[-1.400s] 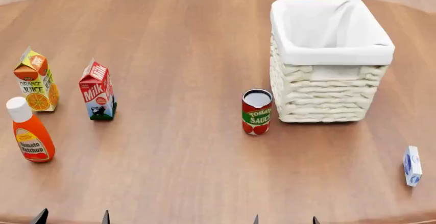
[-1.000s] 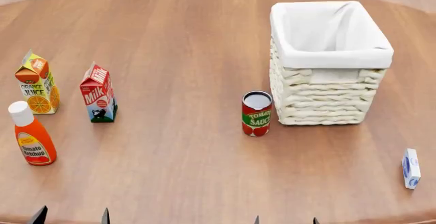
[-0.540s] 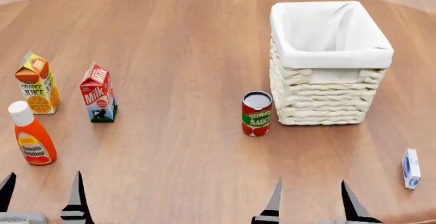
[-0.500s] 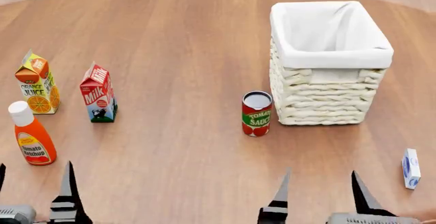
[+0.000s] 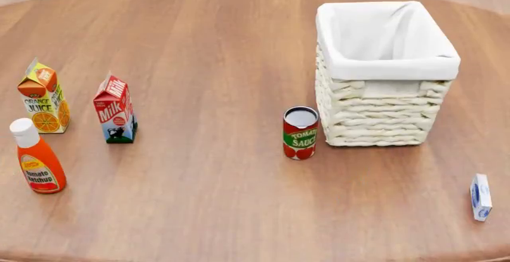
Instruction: Pick the milk and place it in the basket.
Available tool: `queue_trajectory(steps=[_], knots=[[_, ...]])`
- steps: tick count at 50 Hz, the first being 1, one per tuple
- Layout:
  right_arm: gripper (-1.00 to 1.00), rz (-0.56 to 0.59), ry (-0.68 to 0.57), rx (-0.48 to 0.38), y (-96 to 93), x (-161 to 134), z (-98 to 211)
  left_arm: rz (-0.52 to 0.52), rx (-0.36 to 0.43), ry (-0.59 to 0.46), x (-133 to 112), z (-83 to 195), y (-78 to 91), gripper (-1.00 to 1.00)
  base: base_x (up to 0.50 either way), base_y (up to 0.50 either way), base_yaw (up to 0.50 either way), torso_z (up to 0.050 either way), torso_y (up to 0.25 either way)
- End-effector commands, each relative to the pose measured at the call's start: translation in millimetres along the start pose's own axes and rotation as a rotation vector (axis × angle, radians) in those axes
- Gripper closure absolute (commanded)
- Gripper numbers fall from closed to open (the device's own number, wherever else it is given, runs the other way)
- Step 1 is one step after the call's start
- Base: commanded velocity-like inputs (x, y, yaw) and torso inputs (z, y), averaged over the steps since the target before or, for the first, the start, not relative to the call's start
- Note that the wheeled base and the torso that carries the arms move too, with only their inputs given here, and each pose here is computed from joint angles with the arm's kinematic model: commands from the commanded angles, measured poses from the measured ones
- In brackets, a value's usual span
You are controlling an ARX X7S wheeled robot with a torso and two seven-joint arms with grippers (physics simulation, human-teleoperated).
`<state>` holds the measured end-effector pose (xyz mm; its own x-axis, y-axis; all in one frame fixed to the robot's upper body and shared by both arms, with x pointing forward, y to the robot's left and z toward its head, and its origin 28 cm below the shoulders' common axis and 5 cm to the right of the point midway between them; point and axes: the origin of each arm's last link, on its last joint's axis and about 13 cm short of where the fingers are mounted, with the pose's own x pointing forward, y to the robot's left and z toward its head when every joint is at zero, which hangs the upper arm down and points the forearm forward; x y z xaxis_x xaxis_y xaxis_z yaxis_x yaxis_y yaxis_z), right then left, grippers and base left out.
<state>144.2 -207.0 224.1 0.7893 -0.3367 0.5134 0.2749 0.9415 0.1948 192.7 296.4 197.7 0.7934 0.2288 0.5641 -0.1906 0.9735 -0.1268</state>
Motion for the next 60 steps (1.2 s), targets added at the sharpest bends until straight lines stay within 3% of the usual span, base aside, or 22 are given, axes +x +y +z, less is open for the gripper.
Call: queue_trajectory(steps=[1,9,14,39,60], knots=[[-1.00,-0.023,-0.091,-0.020,-8.2,-9.5,32.8,0.044,-0.002,-0.090,0.9,25.7,12.8,-1.00,0.00,0.00,0.00,0.000,0.000],[-1.00,-0.011,-0.077,-0.032,-5.1,-8.7,29.5,0.035,0.008,-0.094,1.0,25.8,11.0,-1.00,0.00,0.00,0.00,0.000,0.000],[-1.00,0.019,-0.069,-0.042,-2.1,-7.9,27.5,0.028,0.041,-0.097,1.2,25.4,10.0,-1.00,0.00,0.49,0.00,0.000,0.000],[-1.00,0.049,-0.057,-0.046,2.1,-7.0,26.1,0.017,0.029,-0.108,1.6,29.0,8.7,-1.00,0.00,0.49,0.00,0.000,0.000],[-1.00,0.086,-0.043,-0.065,3.3,-8.5,25.0,0.009,0.026,-0.115,1.2,31.8,8.3,-1.00,0.01,0.00,0.00,0.000,0.000]])
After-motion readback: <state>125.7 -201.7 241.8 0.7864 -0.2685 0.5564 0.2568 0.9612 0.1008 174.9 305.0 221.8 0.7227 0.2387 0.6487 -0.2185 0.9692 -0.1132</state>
